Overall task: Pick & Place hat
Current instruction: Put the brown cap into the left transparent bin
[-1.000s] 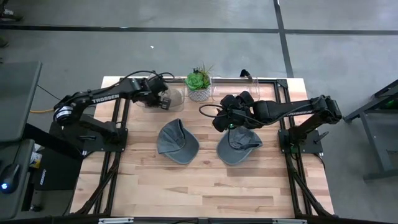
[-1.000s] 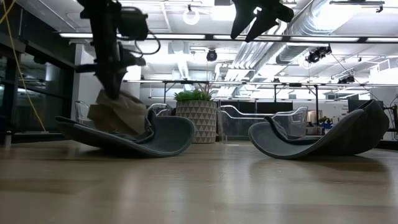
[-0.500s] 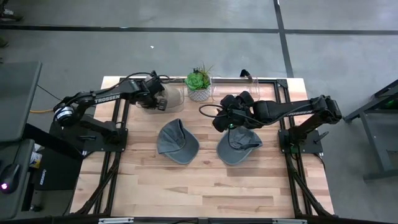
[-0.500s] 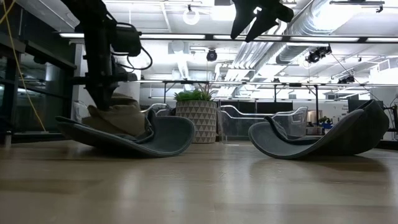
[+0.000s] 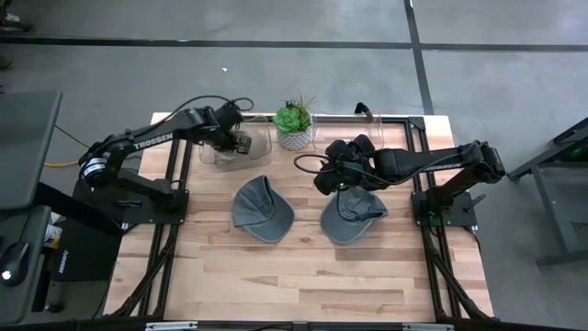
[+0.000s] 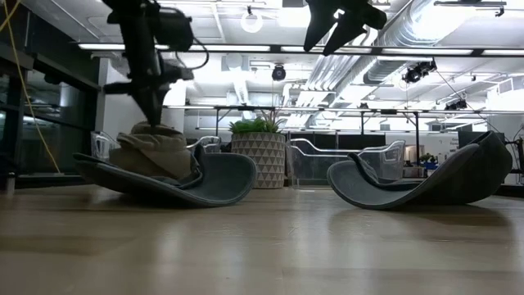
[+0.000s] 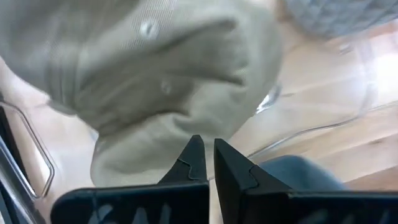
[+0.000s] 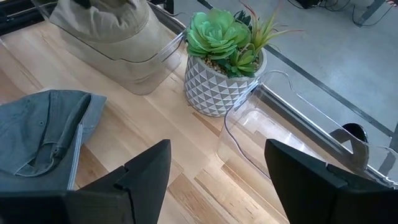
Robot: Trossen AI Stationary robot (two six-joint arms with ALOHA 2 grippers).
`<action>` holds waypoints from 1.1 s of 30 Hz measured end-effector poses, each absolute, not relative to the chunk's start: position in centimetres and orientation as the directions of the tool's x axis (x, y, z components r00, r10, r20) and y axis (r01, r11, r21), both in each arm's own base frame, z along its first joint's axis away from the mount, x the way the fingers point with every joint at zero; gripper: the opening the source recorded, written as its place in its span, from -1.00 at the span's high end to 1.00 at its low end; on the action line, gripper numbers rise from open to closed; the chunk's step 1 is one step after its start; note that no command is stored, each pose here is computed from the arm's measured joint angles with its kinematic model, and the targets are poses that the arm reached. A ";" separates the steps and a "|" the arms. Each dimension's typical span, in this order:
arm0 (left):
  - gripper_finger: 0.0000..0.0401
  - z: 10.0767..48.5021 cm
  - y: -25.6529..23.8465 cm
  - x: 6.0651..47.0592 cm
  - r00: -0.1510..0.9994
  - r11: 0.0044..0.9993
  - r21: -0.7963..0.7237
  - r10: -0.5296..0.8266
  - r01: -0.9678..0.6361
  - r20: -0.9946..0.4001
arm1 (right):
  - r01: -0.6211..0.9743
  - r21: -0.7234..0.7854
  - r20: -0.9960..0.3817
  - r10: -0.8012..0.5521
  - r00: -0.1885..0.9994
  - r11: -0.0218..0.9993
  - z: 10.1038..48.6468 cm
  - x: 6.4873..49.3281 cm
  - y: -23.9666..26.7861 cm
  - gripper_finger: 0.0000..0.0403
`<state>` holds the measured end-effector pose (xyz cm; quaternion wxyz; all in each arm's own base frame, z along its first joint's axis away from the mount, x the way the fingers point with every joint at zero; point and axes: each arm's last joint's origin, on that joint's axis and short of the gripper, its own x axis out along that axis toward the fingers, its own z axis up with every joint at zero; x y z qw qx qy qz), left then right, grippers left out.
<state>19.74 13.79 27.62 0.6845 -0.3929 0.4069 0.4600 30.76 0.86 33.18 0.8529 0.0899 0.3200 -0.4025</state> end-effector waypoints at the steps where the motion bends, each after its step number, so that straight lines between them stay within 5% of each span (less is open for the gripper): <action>1: 1.00 28.1 13.9 19.8 0.253 0.268 -0.169 0.320 -0.948 -0.913 | 0.744 -0.104 -0.618 -0.629 0.471 0.660 33.2 30.8 0.9 -0.27; 13: 1.00 29.3 17.1 20.2 0.196 0.194 -0.098 0.591 -0.976 -0.782 | 0.748 -0.110 -0.612 -0.638 0.468 0.654 33.2 30.8 0.8 -0.27; 20: 1.00 27.0 20.0 19.5 0.094 0.103 -0.045 0.536 -0.994 -0.839 | 0.745 -0.105 -0.617 -0.630 0.471 0.659 33.2 30.8 0.9 -0.27; 33: 1.00 25.7 19.8 18.8 0.083 0.105 -0.049 0.355 -0.993 -0.931 | 0.750 -0.086 -0.623 -0.623 0.473 0.656 33.2 30.8 0.9 -0.27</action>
